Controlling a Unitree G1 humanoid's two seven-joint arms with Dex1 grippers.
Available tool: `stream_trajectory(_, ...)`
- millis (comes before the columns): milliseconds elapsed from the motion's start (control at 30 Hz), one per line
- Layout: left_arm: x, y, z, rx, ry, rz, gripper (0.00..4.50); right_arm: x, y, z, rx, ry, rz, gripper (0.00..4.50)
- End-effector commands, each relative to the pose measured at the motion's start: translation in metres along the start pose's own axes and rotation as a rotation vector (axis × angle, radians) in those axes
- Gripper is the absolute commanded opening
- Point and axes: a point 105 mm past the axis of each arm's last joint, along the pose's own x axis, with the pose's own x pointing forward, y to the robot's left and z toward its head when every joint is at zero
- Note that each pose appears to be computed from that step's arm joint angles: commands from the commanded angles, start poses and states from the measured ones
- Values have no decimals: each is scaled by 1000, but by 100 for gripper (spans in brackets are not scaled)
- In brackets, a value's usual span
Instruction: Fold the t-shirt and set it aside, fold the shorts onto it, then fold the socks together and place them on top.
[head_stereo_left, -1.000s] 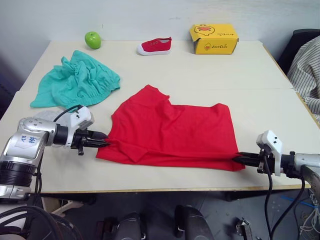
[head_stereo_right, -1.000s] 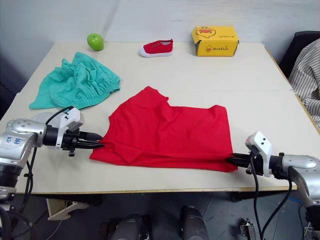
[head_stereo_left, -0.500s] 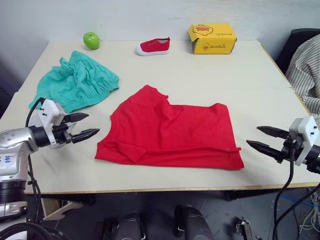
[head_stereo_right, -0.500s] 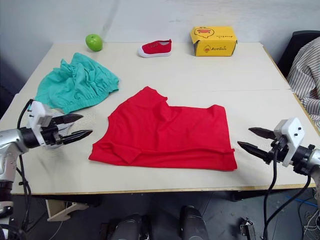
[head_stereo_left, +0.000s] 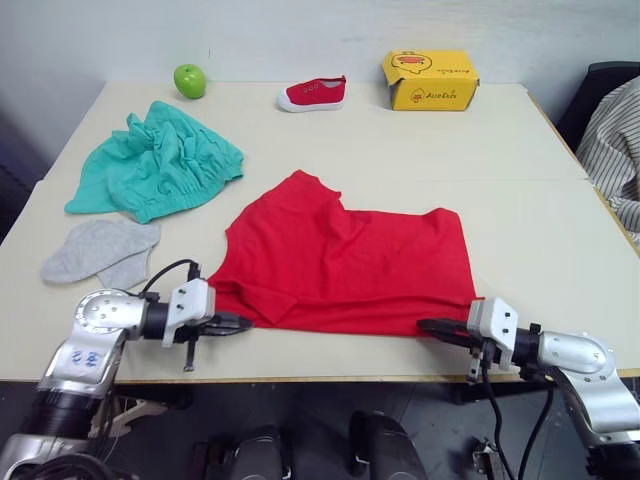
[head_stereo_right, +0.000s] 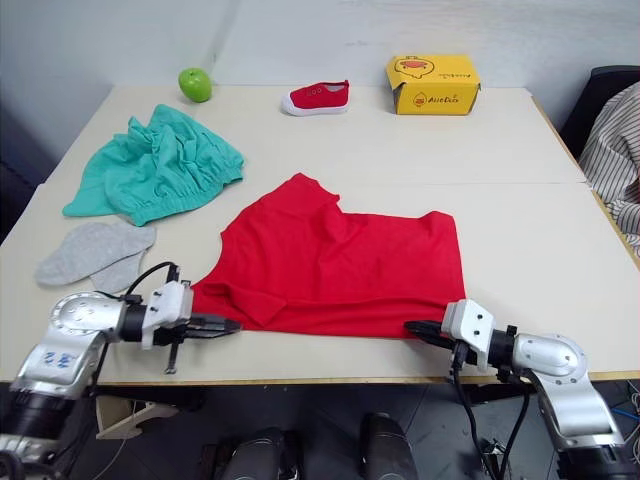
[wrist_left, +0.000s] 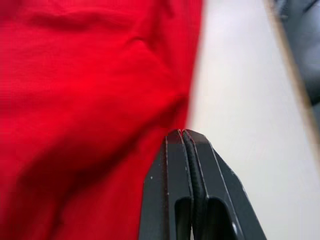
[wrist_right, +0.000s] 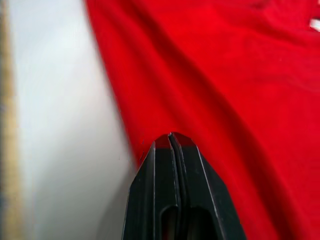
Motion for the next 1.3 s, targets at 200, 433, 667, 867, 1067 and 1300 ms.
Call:
stream_trajectory(200, 13, 23, -2, 38, 2, 93, 4, 0, -17, -7, 6, -12, -85, 0)
stream_trajectory(433, 2, 59, -6, -95, -63, 381, 4, -17, -41, -20, 72, 12, -285, 0)
stream_trajectory(667, -23, 93, 1, -203, -175, 670, 4, -37, -59, -30, 165, 14, -509, 0)
stream_trajectory(867, -49, 79, 30, -266, -331, 538, 4, -34, -50, 6, 158, -145, -453, 0)
stream_trajectory(1067, -17, 20, 19, -178, -166, 270, 4, 20, 1, 29, 95, -160, -259, 0)
stream_trajectory(1300, -9, 5, -21, -198, -27, 450, 4, 28, 9, 2, 48, -41, -380, 0)
